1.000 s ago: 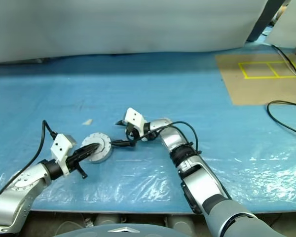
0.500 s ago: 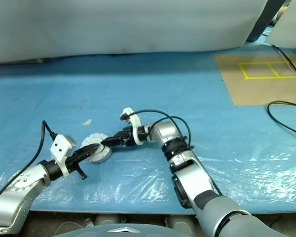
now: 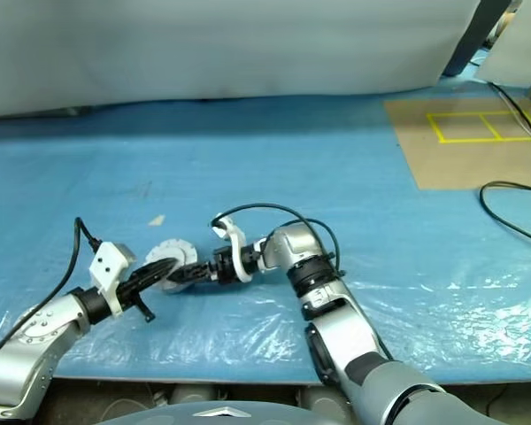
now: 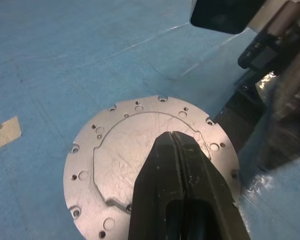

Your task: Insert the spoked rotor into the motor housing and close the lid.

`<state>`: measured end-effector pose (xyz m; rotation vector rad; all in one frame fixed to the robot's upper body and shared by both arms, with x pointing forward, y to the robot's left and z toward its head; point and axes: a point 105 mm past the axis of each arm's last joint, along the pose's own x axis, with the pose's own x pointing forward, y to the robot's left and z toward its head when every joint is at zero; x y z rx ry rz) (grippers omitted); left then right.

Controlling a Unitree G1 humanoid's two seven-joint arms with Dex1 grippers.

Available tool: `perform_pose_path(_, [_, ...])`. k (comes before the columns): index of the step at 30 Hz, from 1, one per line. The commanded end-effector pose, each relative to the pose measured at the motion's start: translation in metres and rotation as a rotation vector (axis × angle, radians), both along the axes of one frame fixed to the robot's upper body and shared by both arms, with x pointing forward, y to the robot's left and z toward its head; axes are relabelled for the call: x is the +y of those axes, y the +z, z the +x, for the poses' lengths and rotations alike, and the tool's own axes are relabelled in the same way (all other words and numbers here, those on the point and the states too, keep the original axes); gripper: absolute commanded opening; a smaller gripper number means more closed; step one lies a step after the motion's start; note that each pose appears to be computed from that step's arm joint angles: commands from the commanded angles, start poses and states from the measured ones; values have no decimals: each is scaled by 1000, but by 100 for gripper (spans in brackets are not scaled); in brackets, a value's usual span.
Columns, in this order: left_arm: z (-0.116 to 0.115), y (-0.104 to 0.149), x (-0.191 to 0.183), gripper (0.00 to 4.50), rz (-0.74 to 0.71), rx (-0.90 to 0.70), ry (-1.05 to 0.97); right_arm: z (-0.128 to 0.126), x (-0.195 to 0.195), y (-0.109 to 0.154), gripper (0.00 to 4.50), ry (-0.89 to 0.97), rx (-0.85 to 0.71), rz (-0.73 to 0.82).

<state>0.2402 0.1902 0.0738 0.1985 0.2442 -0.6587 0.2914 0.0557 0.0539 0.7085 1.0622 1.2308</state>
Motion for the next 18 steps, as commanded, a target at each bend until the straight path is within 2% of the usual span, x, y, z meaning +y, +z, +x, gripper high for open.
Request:
perform_pose_path(1, [-10,-22,12,0,37,95,41,6,34,11,306,-109,90,75])
perform_pose_path(4, [-13,-23,13,0,40,99,46,22,28,24,198,-184,118,142])
perform_pose_path(10, [-10,-22,12,0,40,89,44,32,13,12,3,-210,101,37])
perform_pose_path(15, [-8,-22,12,0,43,85,41,26,9,-6,3,-160,11,-83])
perform_pose_path(18, [-8,-22,12,0,44,84,40,25,8,-11,3,-151,-34,-105])
